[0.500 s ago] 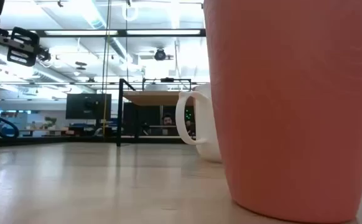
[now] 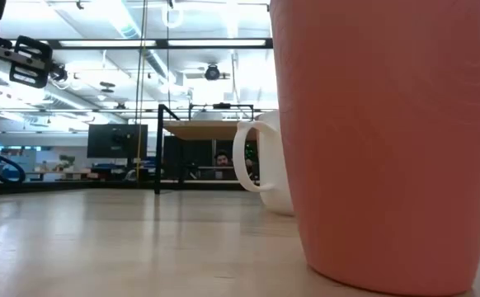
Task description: Stack small to large cups/mugs on shelf
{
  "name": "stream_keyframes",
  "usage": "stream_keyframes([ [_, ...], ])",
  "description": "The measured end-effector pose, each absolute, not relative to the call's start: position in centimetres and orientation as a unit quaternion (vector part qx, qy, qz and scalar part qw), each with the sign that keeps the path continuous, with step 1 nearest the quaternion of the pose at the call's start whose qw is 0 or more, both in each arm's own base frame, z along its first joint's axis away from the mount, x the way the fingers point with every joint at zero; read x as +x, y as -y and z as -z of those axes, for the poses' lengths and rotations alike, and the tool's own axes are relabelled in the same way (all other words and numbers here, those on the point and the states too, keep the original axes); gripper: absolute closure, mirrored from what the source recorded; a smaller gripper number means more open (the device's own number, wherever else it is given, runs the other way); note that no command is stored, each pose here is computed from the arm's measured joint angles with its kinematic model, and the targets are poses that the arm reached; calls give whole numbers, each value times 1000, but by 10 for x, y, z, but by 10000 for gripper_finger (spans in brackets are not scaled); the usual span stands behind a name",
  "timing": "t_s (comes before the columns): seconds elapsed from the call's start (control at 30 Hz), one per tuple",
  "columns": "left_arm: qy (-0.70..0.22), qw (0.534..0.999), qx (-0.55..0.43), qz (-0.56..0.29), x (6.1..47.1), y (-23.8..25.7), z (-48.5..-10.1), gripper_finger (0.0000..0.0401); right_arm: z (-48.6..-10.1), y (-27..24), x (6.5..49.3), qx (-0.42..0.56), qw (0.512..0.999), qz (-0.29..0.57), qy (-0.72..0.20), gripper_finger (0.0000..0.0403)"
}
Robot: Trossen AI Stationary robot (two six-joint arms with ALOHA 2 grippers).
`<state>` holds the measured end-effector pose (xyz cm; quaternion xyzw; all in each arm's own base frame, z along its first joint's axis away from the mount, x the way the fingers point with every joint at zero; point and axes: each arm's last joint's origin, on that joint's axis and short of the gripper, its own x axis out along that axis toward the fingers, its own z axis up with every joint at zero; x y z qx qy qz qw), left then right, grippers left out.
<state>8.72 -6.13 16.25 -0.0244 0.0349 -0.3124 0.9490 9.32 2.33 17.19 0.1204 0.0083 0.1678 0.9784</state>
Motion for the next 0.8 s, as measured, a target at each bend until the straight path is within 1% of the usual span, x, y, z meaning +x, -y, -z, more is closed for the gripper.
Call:
stream_keyframes([
  [0.17,-35,949,-25,312,87,61,-163,365,-172,-23,93,120,978,-168,-8,331],
  [0.47,-35,949,-24,313,87,61,-163,376,-172,-23,93,120,978,-168,-8,331],
  [0.8,-35,949,-25,312,87,61,-163,365,-172,-23,93,120,978,-168,-8,331],
])
